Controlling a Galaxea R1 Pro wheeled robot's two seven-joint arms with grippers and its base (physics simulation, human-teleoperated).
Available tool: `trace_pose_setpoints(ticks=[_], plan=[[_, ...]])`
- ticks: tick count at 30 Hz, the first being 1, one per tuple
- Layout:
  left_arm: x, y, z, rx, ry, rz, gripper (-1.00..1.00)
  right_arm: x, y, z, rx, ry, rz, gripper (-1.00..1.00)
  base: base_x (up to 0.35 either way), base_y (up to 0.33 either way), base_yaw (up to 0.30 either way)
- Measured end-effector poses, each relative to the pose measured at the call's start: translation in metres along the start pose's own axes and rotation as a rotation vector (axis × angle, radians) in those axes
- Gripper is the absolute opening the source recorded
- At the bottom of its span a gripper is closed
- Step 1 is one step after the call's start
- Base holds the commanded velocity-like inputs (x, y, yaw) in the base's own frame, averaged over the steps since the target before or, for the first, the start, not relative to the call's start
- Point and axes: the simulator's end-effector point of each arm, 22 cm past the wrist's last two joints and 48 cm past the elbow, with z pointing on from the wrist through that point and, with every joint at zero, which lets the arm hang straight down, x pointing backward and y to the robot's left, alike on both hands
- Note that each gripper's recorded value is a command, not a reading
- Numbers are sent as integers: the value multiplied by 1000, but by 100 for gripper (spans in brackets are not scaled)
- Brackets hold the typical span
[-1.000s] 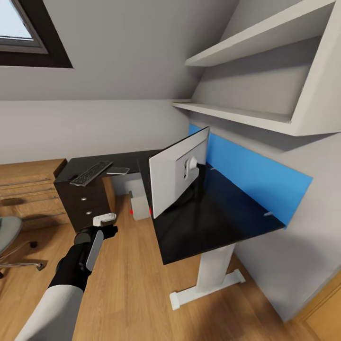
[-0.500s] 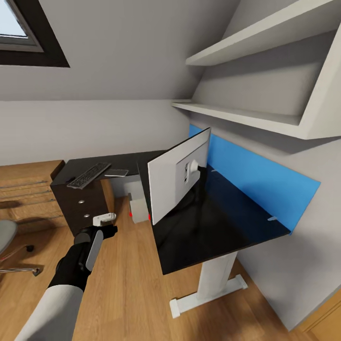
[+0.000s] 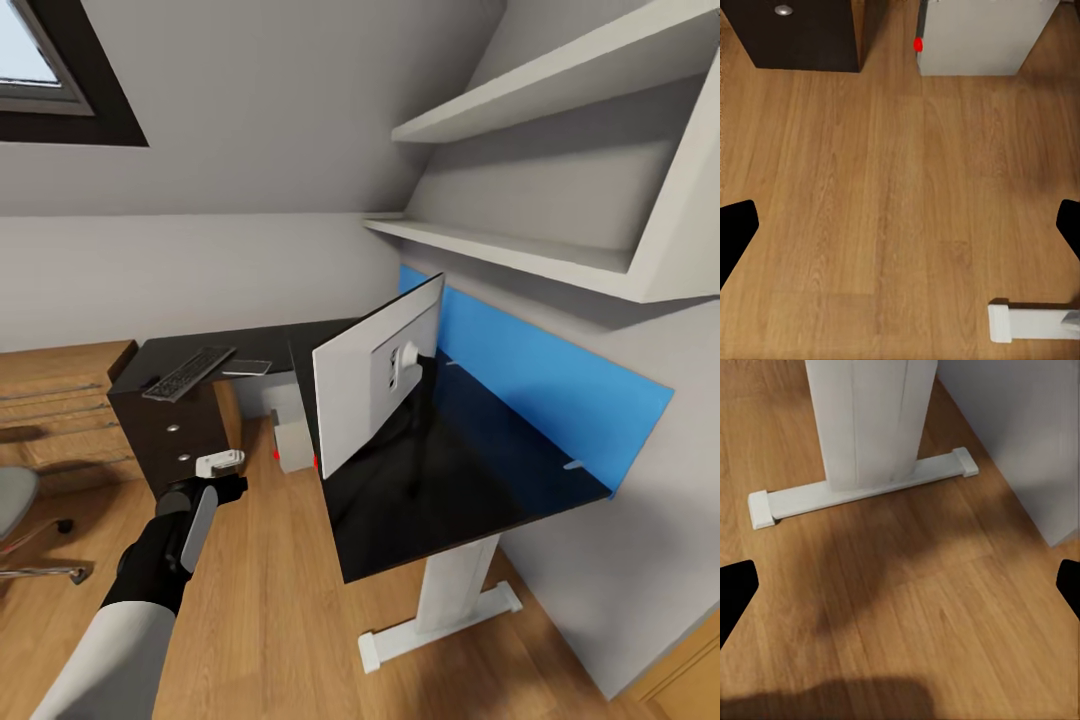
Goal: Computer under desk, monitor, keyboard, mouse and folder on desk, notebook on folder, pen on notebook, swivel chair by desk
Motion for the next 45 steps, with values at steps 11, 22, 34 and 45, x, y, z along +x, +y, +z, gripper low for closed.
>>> trace_pose_setpoints(ticks=[11, 22, 34, 45], plan=[[-9, 4, -10, -10, 2, 0, 100, -10, -2, -10, 2, 1, 0, 100, 0, 0, 0], [-17, 4, -21, -10, 3, 0, 100, -20, -4, -20, 1, 0, 0, 100, 0, 0, 0], [-25, 6, -32, -13, 3, -1, 100, -29, -4, -30, -1, 0, 0, 100, 0, 0, -7], [-28, 11, -34, -16, 2, -1, 100, -31, -4, -33, -1, 0, 0, 100, 0, 0, -208]])
